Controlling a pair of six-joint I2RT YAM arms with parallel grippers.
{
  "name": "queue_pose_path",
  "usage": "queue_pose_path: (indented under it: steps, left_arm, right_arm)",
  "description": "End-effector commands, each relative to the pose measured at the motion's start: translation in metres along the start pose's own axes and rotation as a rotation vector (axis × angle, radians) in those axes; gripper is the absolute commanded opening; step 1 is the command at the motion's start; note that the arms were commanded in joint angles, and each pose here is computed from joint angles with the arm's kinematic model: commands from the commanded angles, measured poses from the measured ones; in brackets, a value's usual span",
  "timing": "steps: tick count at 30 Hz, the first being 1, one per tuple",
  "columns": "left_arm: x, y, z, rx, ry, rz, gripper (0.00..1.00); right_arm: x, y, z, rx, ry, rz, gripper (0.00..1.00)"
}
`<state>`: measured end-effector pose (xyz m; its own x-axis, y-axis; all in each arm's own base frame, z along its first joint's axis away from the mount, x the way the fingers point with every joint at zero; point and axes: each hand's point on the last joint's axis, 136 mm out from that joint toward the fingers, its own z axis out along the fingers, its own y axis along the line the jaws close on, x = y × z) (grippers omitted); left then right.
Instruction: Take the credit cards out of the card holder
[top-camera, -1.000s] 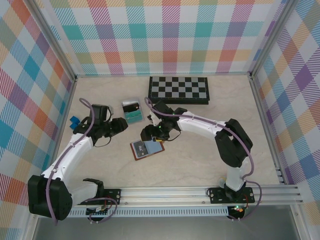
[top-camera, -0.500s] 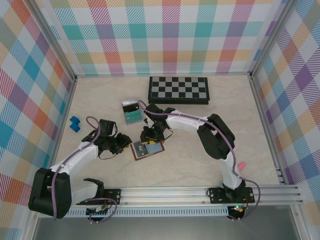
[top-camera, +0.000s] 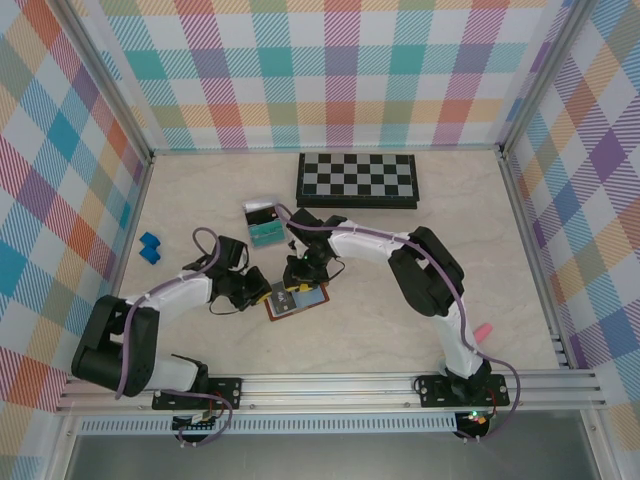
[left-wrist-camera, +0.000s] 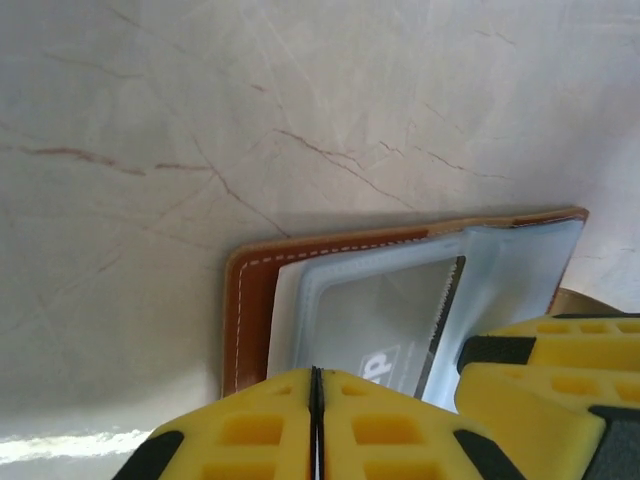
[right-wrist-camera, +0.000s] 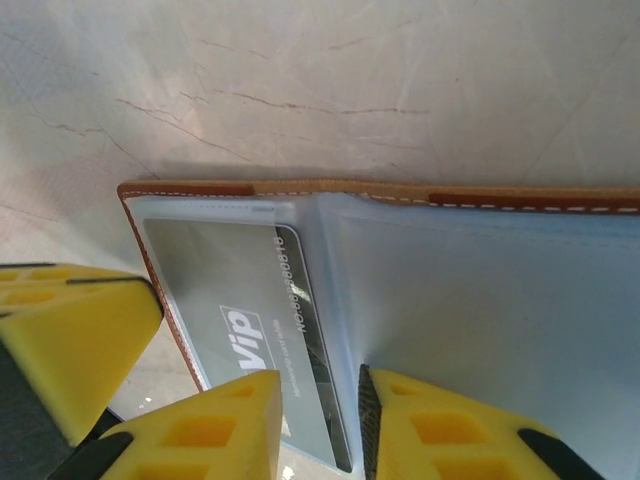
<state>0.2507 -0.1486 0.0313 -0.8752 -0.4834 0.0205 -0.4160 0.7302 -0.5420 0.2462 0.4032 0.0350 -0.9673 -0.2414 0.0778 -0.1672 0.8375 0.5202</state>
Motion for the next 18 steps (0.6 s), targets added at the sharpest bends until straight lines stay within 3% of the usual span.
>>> queue_pose_path:
  steps: [1, 18]
  left_arm:
    - [0.003, -0.003, 0.005, -0.007, 0.039, 0.041, 0.07]
    - [0.008, 0.034, 0.016, -0.157, 0.054, 0.033, 0.00]
  right_arm:
    - [0.004, 0.004, 0.002, -0.005, 0.036, -0.021, 0.26]
    - [0.003, 0.007, 0.007, -0.034, 0.063, -0.036, 0.16]
